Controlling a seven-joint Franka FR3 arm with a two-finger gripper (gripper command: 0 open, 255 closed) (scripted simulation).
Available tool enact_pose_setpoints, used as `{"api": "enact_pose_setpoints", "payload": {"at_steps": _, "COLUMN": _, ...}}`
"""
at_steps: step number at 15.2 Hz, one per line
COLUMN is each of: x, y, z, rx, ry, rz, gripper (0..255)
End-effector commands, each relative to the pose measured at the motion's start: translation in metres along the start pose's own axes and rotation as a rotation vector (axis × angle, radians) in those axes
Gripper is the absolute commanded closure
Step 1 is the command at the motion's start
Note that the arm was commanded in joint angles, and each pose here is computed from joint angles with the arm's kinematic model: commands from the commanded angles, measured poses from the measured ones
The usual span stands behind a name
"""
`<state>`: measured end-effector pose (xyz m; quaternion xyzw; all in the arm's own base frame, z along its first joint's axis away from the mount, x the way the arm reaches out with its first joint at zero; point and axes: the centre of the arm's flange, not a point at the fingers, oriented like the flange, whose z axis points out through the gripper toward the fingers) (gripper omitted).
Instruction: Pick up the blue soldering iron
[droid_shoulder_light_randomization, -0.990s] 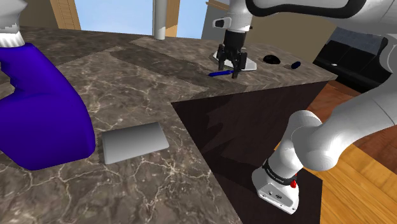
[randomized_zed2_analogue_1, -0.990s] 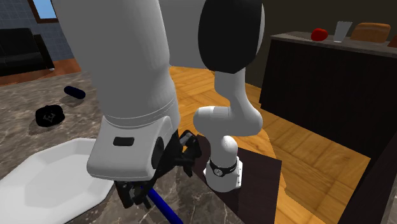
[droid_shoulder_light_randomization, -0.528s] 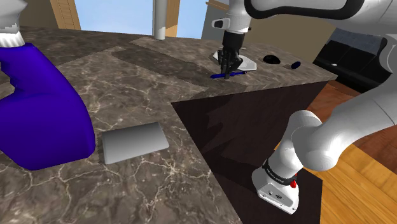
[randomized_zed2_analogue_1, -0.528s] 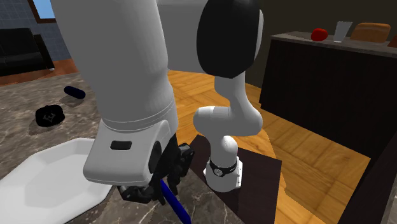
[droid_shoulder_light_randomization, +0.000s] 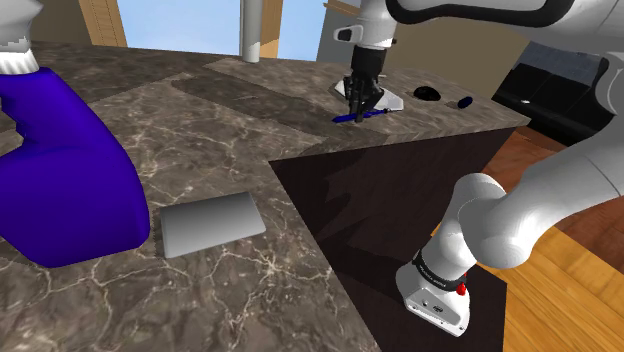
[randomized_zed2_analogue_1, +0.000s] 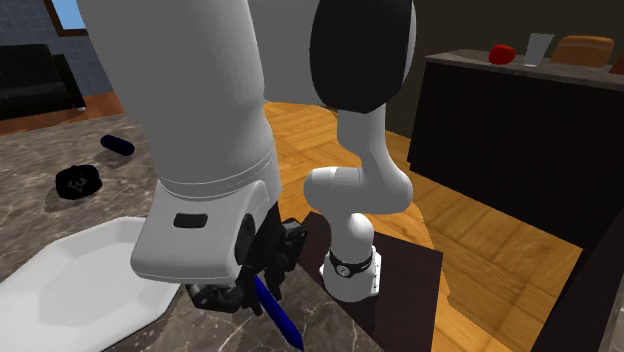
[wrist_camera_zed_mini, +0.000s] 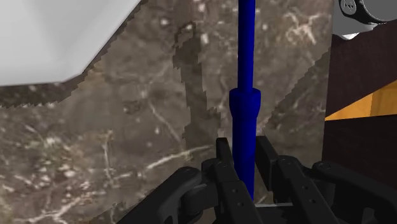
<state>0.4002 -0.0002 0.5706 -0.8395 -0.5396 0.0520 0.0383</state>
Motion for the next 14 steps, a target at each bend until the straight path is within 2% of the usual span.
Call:
{"api": "enact_pose_setpoints", "payload": {"at_steps": 1, "x": -0.001, "y": -0.002, "z": -0.009, "rx": 0.002, "ry": -0.001, "rz": 0.0, "gripper": 255}}
{"api": "enact_pose_setpoints", "payload": {"at_steps": 12, "x": -0.004, "y": -0.009, "z": -0.067, "rx": 0.002, "ry": -0.001, "rz": 0.0, "gripper": 255}}
{"api": "enact_pose_setpoints", "payload": {"at_steps": 14, "x": -0.004, "y": -0.009, "z": -0.067, "rx": 0.002, "ry": -0.001, "rz": 0.0, "gripper": 255}}
